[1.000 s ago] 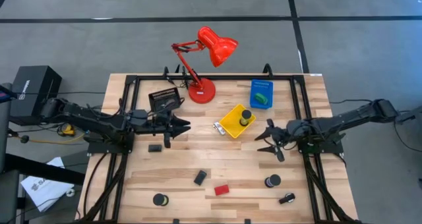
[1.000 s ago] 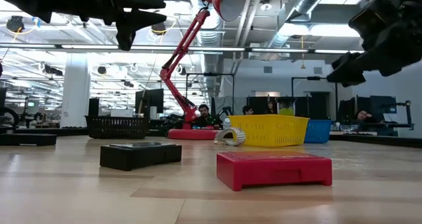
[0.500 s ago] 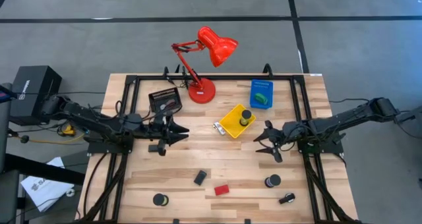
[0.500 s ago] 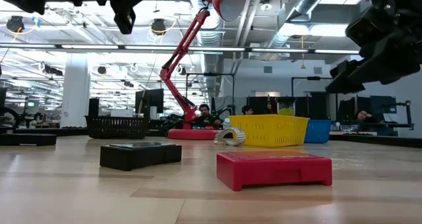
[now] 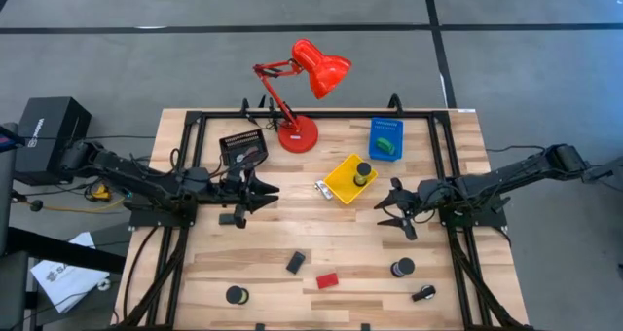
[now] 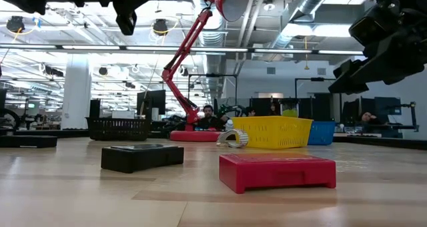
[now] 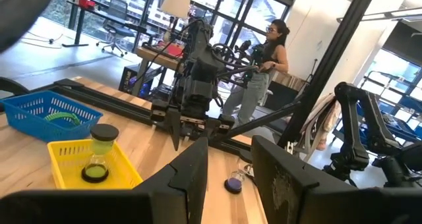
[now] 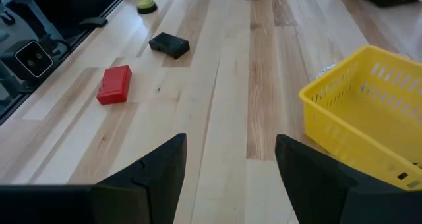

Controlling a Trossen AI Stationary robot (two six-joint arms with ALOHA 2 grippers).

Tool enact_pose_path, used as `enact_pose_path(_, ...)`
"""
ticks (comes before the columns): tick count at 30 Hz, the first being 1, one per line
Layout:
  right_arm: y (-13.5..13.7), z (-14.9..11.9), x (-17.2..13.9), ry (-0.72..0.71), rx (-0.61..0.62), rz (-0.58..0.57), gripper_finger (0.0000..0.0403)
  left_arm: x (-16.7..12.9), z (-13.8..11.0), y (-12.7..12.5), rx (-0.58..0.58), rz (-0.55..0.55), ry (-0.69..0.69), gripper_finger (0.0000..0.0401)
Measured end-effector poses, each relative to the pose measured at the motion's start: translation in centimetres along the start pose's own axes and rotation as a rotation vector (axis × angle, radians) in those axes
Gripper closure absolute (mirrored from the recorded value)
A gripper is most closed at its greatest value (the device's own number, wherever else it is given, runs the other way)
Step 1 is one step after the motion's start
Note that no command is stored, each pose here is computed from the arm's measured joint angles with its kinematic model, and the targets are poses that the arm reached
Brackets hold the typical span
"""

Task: Pick & Place Office items
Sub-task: Put the green wrist watch into the black bin

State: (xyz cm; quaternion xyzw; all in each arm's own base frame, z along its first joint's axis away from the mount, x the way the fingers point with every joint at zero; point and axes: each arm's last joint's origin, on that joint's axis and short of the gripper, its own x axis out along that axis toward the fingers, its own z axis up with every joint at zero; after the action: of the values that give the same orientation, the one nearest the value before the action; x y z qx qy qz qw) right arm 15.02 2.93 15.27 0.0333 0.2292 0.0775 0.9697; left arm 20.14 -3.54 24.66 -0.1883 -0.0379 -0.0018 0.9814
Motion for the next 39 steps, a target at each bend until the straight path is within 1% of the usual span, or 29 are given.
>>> enact_pose_path(18, 0.0, 0.0, 0.0, -0.004, -0.013, 0.000, 0.0180, 0.1, 0.3, 0.7, 0.003, 0.038, -0.014, 0.0289)
enact_pose_path(27, 0.1, 1.1, -0.1, -0.118, -0.010, 0.017, 0.0180, 0.1, 0.3, 0.7, 0.003, 0.037, -0.015, 0.0289)
enact_pose_path(29, 0.1, 1.2, -0.1, -0.121, -0.009, 0.014, 0.0180, 0.1, 0.3, 0.7, 0.003, 0.037, -0.015, 0.0289)
enact_pose_path(31, -0.1, 1.1, 0.0, -0.121, -0.022, -0.038, 0.0180, 0.1, 0.3, 0.7, 0.003, 0.037, -0.015, 0.0289)
enact_pose_path(36, -1.2, 1.0, 0.1, -0.118, -0.010, -0.262, 0.0180, 0.1, 0.3, 0.8, 0.002, 0.039, -0.019, 0.0289)
enact_pose_path(38, -1.9, 0.9, 0.0, -0.115, 0.001, -0.395, 0.0180, 0.2, 0.4, 0.9, 0.003, 0.046, -0.026, 0.0289)
enact_pose_path(39, -2.3, 1.0, -0.1, -0.128, 0.007, -0.481, 0.0180, 0.2, 0.5, 1.1, 0.003, 0.050, -0.028, 0.0289)
